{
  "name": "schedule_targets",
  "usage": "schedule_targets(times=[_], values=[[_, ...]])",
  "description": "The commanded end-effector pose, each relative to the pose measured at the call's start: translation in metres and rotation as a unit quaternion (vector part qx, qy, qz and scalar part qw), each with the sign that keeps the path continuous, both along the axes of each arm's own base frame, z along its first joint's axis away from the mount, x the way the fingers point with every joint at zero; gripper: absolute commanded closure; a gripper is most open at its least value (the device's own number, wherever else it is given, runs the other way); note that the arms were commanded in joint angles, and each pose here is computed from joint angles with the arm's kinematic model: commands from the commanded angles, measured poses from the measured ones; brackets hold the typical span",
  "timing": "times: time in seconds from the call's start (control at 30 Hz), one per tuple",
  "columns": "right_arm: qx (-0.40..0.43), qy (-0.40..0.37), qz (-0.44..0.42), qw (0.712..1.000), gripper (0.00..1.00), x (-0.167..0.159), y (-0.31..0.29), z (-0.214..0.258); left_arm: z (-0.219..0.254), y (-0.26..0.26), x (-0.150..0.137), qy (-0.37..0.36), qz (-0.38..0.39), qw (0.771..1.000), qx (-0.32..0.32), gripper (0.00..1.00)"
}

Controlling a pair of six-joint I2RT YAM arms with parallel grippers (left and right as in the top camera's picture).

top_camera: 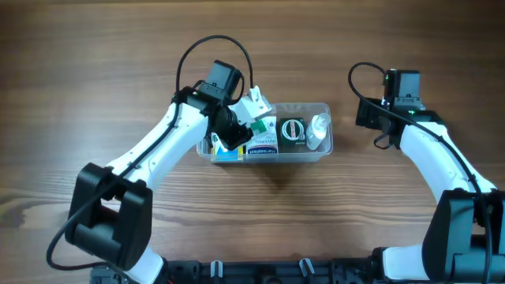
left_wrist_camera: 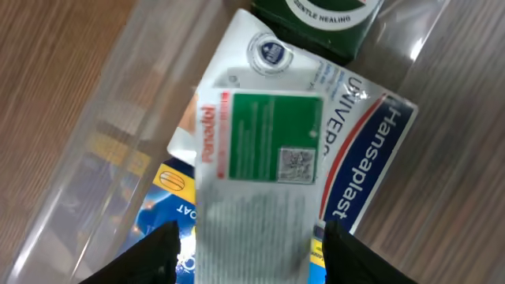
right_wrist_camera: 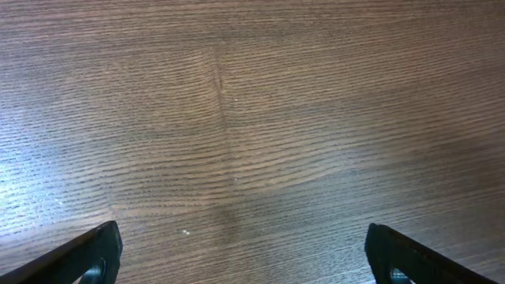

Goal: Pack container
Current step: 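Lower the Panadol box upright into the container's left side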

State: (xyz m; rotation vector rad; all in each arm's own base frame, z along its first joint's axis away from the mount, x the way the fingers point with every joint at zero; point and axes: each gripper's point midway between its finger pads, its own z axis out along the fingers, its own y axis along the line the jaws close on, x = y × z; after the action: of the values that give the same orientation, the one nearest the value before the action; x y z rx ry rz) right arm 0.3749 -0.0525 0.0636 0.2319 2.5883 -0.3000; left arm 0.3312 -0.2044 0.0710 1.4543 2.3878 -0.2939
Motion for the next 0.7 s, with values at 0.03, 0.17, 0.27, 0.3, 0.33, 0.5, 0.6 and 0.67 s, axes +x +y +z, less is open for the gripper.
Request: schedule_targets(times=[0.03, 0.17, 0.27, 0.3, 0.33, 0.5, 0.6, 0.67], values=[[-0.009, 0.006, -0.001, 1.000, 0.00, -0.001, -0.002, -0.003, -0.007, -0.003, -0.006, -0.004, -0.055, 0.998, 0.003, 0.39], [-0.009, 0.006, -0.001, 1.000, 0.00, -0.001, -0.002, -0.003, -0.007, -0.003, -0.006, -0.005, -0.055, 0.998, 0.003, 0.35], [-0.009, 0.006, -0.001, 1.000, 0.00, -0.001, -0.002, -0.003, -0.007, -0.004, -0.005, -0.006, -0.055, 0.998, 0.002, 0.35], [-0.009, 0.006, -0.001, 1.000, 0.00, -0.001, -0.002, -0.003, -0.006, -0.004, -0.004, -0.008, -0.055, 0.998, 0.002, 0.35], [-0.009, 0.006, -0.001, 1.000, 0.00, -0.001, -0.002, -0.003, -0.006, -0.004, -0.004, -0.009, -0.055, 0.998, 0.001, 0.34], [-0.009, 0.006, -0.001, 1.000, 0.00, -0.001, -0.002, -0.003, -0.002, -0.010, 0.007, -0.026, -0.039, 0.999, -0.014, 0.59], [-0.009, 0.006, -0.001, 1.000, 0.00, -0.001, -0.002, -0.003, 0.002, -0.015, 0.017, -0.033, 0.000, 0.999, -0.032, 0.88], [-0.009, 0.006, -0.001, 1.000, 0.00, -0.001, -0.002, -0.003, 0.004, -0.017, 0.022, -0.032, 0.029, 0.998, -0.045, 0.92]])
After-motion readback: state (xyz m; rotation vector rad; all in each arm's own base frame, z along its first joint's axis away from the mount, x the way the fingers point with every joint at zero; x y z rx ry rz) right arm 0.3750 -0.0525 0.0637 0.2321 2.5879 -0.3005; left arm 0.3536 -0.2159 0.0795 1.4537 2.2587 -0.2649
